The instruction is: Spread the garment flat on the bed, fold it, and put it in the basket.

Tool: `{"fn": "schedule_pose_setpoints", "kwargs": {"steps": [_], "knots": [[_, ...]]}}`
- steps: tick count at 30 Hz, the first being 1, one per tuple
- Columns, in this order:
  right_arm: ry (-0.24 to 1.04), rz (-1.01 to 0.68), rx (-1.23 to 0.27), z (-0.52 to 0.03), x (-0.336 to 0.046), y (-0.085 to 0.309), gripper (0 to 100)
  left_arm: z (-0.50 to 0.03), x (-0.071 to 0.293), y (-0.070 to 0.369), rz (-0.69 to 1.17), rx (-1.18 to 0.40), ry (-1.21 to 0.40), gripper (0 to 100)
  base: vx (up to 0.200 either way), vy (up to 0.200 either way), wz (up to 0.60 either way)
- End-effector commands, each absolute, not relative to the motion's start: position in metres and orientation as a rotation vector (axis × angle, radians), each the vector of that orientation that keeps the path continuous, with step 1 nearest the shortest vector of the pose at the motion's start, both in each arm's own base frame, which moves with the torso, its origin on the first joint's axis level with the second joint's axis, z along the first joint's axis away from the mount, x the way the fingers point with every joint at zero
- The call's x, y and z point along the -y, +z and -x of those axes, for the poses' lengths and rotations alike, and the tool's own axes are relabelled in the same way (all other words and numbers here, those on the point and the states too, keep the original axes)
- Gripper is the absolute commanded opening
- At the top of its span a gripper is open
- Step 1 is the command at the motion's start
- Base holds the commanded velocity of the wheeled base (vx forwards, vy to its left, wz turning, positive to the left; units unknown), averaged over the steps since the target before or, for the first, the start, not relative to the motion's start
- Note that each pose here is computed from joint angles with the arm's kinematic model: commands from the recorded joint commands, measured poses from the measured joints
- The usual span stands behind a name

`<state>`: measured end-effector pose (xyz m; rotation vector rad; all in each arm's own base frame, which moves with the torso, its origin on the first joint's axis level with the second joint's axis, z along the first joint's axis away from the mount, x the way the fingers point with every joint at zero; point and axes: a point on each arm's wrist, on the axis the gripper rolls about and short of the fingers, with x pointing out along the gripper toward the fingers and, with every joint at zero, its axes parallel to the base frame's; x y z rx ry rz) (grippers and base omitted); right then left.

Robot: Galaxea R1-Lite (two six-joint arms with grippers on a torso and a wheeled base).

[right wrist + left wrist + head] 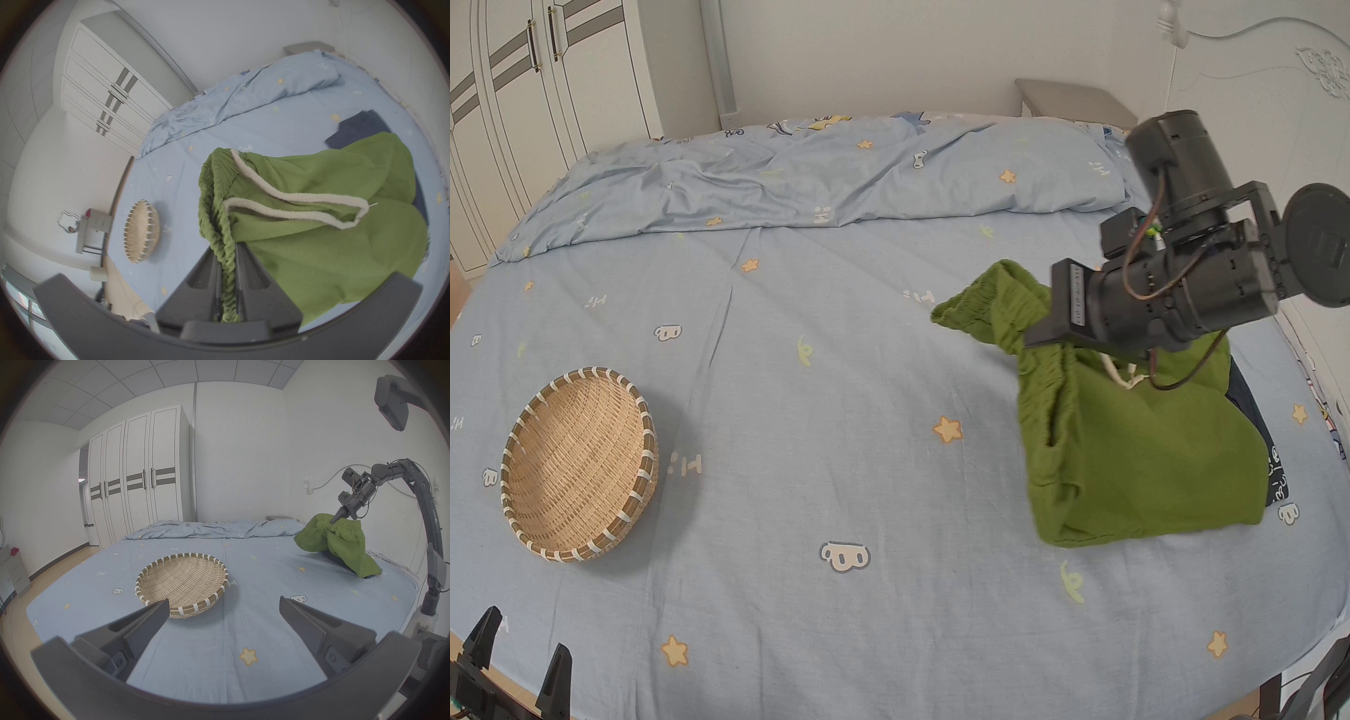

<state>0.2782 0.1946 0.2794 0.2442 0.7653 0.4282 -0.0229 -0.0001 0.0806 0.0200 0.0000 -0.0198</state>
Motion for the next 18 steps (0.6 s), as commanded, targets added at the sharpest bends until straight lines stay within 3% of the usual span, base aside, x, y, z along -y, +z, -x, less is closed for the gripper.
{"fn": "schedule_pose_setpoints", "kwargs": {"steps": [1, 7, 18], "knots": [[0.495, -0.272, -0.812, -0.283, -0.247, 0.255, 0, 0.023, 0.000, 0.076, -0.020, -0.004, -0.018, 100, 0.000, 0.000, 0.00], [0.605, -0.339, -0.804, -0.262, -0.297, 0.260, 0, 0.023, 0.000, 0.076, -0.020, -0.004, -0.017, 100, 0.000, 0.000, 0.00], [0.679, -0.309, -0.832, -0.235, -0.339, 0.247, 0, 0.023, 0.000, 0.076, -0.020, -0.004, -0.018, 100, 0.000, 0.000, 0.00]]}}
